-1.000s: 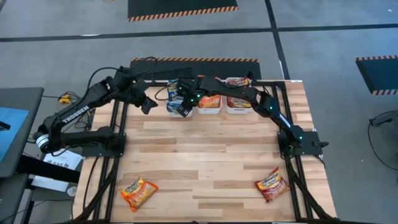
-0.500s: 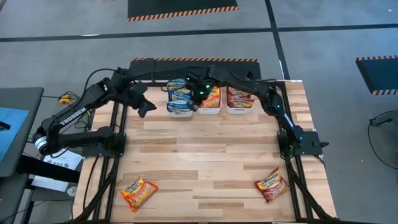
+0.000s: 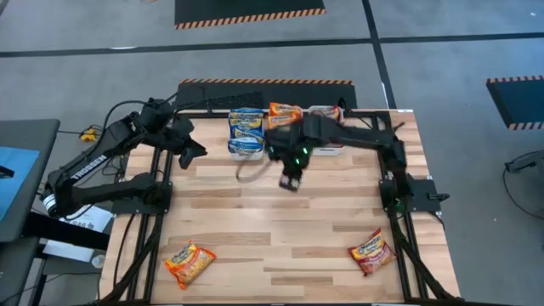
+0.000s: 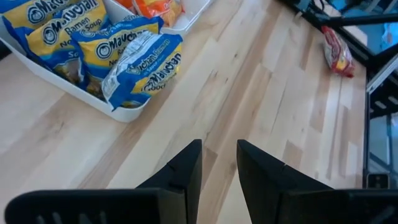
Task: Sort Maruchan noodles
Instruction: Put the red noodle pack into the right white bin
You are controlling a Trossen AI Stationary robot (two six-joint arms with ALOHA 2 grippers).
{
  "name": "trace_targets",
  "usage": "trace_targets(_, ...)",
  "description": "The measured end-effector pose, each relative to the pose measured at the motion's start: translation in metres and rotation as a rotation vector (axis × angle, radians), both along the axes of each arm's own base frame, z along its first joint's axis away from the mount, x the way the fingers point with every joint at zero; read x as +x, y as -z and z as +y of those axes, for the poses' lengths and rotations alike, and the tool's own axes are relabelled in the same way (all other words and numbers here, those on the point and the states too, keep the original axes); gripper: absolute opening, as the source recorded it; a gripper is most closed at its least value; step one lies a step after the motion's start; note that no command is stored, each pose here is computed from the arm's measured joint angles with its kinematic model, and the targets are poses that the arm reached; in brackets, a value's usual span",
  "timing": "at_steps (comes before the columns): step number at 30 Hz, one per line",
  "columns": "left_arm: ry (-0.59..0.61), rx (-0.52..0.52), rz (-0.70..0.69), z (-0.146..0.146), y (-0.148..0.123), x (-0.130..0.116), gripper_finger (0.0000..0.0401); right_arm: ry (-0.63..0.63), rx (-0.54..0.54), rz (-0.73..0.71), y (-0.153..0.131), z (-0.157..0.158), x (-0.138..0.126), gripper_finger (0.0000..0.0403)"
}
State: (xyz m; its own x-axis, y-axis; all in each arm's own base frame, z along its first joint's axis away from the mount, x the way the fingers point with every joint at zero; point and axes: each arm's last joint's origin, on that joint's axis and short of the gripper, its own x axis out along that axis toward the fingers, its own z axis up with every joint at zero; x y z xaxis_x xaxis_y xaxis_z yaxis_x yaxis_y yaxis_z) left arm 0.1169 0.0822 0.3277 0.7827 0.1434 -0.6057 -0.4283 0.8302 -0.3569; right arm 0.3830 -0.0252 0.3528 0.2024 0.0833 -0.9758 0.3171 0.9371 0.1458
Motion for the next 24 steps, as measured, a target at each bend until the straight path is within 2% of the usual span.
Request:
trace_targets(5, 0.009, 0.010, 0.041, -0.001, 0.003, -0.002, 0.0087, -0.057, -0.023, 0.095, 0.013, 0.052, -0.022, 0.0120)
trace_targets(11, 0.027, 0.013, 0.074, -0.002, 0.005, -0.003, 0.0087, 0.047, -0.039, 0.273, 0.044, 0.094, -0.064, 0.0120)
trace_targets(15, 0.028, 0.014, 0.072, -0.002, 0.005, -0.003, 0.0087, 0.071, -0.025, 0.346, 0.058, 0.117, -0.092, 0.0120)
trace_targets(19, 0.028, 0.014, 0.072, -0.002, 0.005, -0.003, 0.0087, 0.101, 0.002, 0.363, 0.062, 0.133, -0.116, 0.0120)
trace_targets(24, 0.028, 0.003, 0.084, -0.003, 0.006, -0.004, 0.0087, 0.158, 0.029, 0.308, 0.045, 0.144, -0.147, 0.0120)
